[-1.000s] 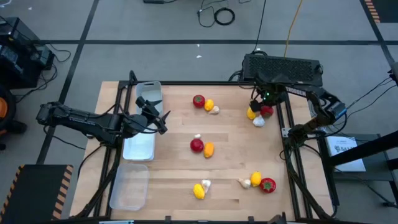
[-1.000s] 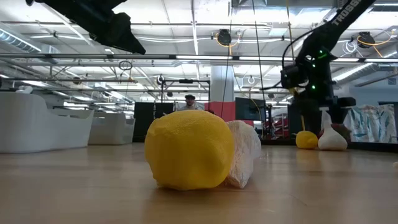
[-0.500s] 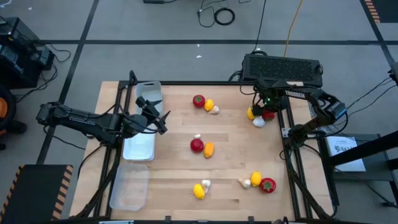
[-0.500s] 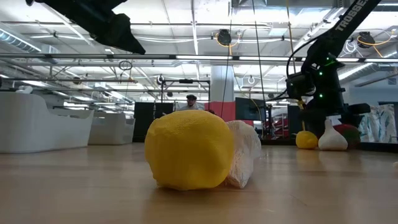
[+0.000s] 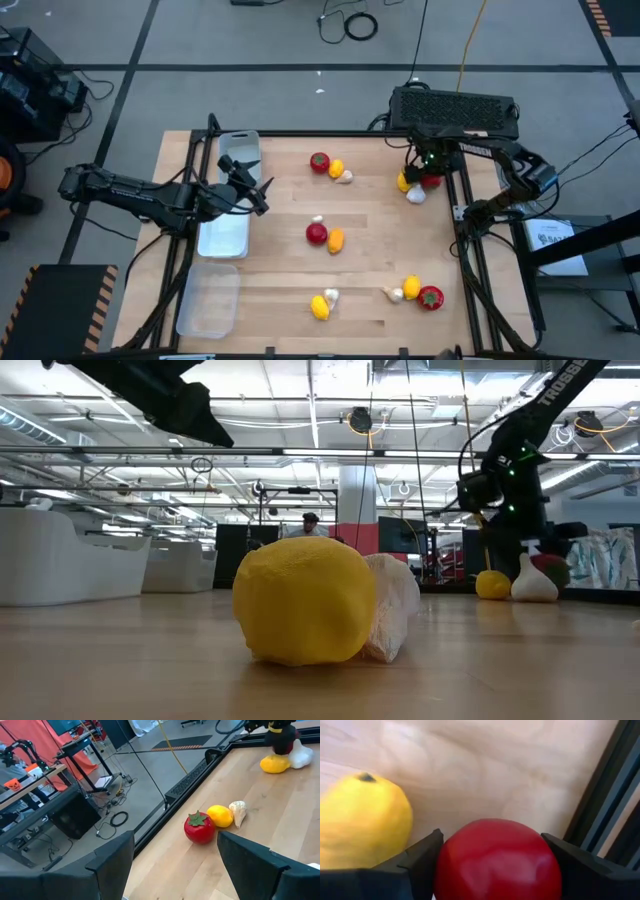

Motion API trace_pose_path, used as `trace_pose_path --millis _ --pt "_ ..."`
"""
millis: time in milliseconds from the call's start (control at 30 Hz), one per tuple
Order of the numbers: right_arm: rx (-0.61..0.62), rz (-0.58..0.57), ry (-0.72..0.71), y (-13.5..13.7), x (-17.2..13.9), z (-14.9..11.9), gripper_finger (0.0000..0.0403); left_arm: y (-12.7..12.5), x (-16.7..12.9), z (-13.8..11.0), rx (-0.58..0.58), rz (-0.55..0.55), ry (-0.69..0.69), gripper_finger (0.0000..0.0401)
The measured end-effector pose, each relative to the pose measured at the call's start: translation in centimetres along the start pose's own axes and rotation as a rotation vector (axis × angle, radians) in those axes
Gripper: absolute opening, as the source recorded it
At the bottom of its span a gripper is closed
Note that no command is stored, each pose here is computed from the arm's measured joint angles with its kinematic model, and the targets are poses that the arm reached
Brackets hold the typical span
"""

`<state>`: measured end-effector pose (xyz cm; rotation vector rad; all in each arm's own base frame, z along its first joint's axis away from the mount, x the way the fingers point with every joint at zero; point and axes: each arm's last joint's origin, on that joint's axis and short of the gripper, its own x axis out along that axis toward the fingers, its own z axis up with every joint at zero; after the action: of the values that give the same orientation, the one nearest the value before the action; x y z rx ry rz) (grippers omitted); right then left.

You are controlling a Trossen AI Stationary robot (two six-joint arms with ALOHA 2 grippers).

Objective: Sort produce into baskets
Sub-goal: Put the tomato into the gray bin

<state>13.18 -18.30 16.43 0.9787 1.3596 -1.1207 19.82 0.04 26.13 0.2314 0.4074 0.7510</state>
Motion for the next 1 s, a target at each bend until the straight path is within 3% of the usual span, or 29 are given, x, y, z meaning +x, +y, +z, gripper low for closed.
trace_pose_path --millis 200,433,633,800,1000 --pt "-0.055 0.047 -0.09 0.6 -2.9 1.9 0.0295 0.0 0.0 0.0 0.0 0.002 0.0 0.0293" --pt "-0.137 0.277 -0.256 3.2 -7.1 4.0 0.0295 0.0 0.0 0.0 0.021 0.003 0.0 0.0293" --pt "-0.313 0.634 -0.462 8.8 -9.6 4.1 0.0295 0.3 0.0 -0.4 0.059 0.094 0.032 0.0293" --pt "-0.419 0.783 -0.602 14.2 -9.9 3.3 0.0295 1.1 -0.2 -1.4 0.106 0.286 0.094 0.0293" --pt "-0.457 1.019 -0.778 20.6 -8.7 3.1 0.0295 2.7 0.0 -2.2 0.062 0.38 0.152 0.0293"
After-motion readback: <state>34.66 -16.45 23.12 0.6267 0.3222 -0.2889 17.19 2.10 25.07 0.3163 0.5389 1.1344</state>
